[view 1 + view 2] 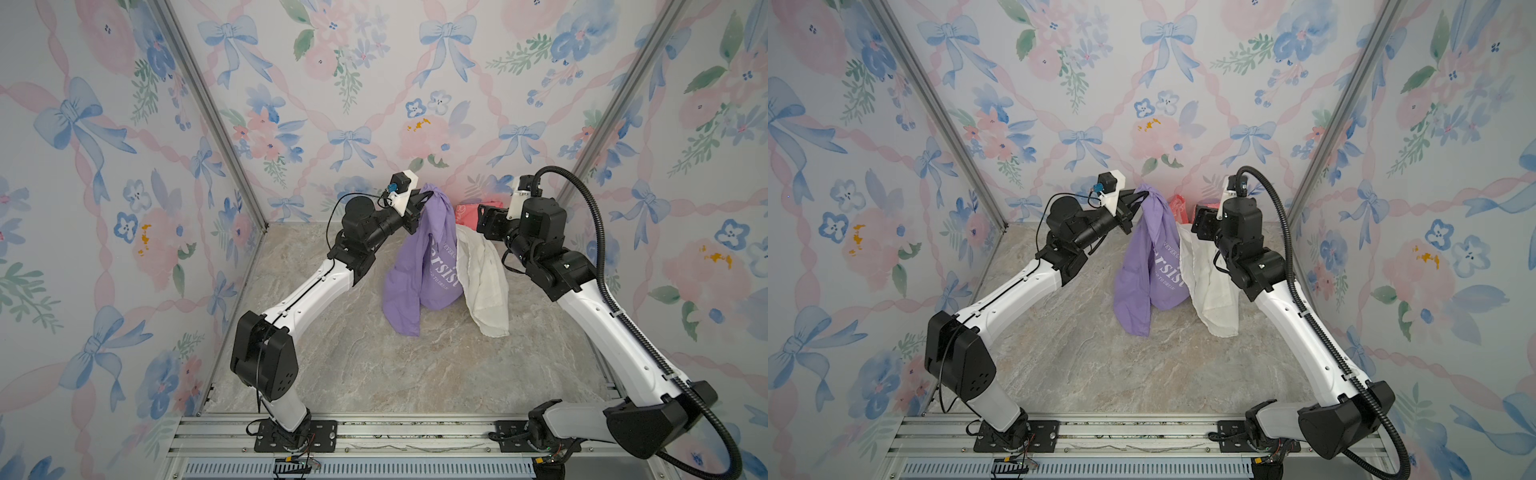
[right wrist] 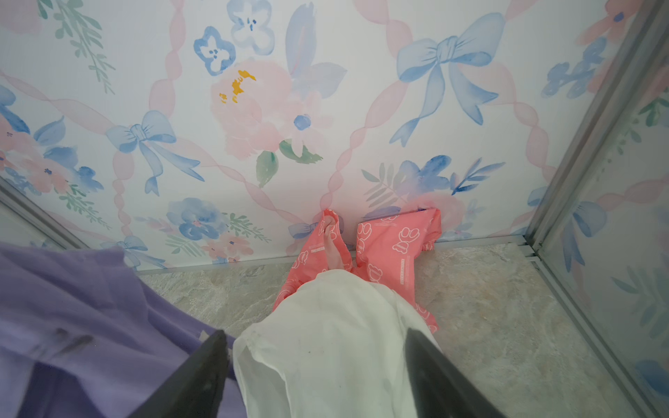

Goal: Pick out a specific cloth from the pile
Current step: 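Grasp the lavender shirt with the left gripper and pull it away from the right gripper, then carry the lavender shirt with the left gripper toward the near-left corner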

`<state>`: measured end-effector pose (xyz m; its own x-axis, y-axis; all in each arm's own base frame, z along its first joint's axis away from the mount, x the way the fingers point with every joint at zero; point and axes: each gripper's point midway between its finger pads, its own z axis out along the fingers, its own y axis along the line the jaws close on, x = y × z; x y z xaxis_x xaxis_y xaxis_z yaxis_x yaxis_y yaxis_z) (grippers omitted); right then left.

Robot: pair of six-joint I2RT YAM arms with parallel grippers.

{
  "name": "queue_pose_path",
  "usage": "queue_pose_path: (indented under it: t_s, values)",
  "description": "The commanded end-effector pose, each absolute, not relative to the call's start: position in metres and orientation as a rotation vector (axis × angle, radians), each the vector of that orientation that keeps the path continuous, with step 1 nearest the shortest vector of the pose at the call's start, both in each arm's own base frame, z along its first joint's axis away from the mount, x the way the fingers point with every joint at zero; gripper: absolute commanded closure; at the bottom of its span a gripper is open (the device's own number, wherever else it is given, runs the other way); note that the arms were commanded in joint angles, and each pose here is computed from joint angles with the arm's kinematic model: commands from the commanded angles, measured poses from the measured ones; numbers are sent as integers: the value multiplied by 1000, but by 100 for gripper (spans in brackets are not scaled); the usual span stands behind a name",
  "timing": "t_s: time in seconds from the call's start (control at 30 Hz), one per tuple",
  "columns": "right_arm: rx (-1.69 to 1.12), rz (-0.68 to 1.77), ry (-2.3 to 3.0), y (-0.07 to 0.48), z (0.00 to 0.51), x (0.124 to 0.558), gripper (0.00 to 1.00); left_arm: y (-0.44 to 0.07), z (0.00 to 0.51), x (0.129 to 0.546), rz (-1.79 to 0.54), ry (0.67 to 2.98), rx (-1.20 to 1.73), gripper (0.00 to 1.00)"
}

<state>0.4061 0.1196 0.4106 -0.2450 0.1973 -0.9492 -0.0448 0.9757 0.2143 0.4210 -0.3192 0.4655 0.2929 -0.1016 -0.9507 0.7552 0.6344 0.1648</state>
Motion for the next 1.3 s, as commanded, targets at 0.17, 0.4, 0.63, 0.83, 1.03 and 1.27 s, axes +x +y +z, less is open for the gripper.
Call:
queue_pose_path:
  t_s: [0.17, 0.4, 0.63, 0.83, 1.03, 1.27]
  values:
    - [176, 214, 1826, 105, 397, 405, 17, -290, 562, 410, -525, 924, 639, 100]
    - [181, 247, 1837, 111, 392, 408, 11, -260, 593, 414, -432, 918, 624, 100]
    - [175, 278, 1846, 119, 391, 417, 7, -222, 602, 421, -290, 965, 578, 100]
    - [152, 303, 1860, 131, 390, 424, 0, -176, 610, 432, -152, 1034, 464, 100]
    - [121, 309, 1876, 142, 386, 427, 3, -127, 613, 437, -52, 1075, 372, 100]
    - [106, 319, 1893, 149, 382, 429, 3, -67, 617, 442, 76, 1105, 268, 100]
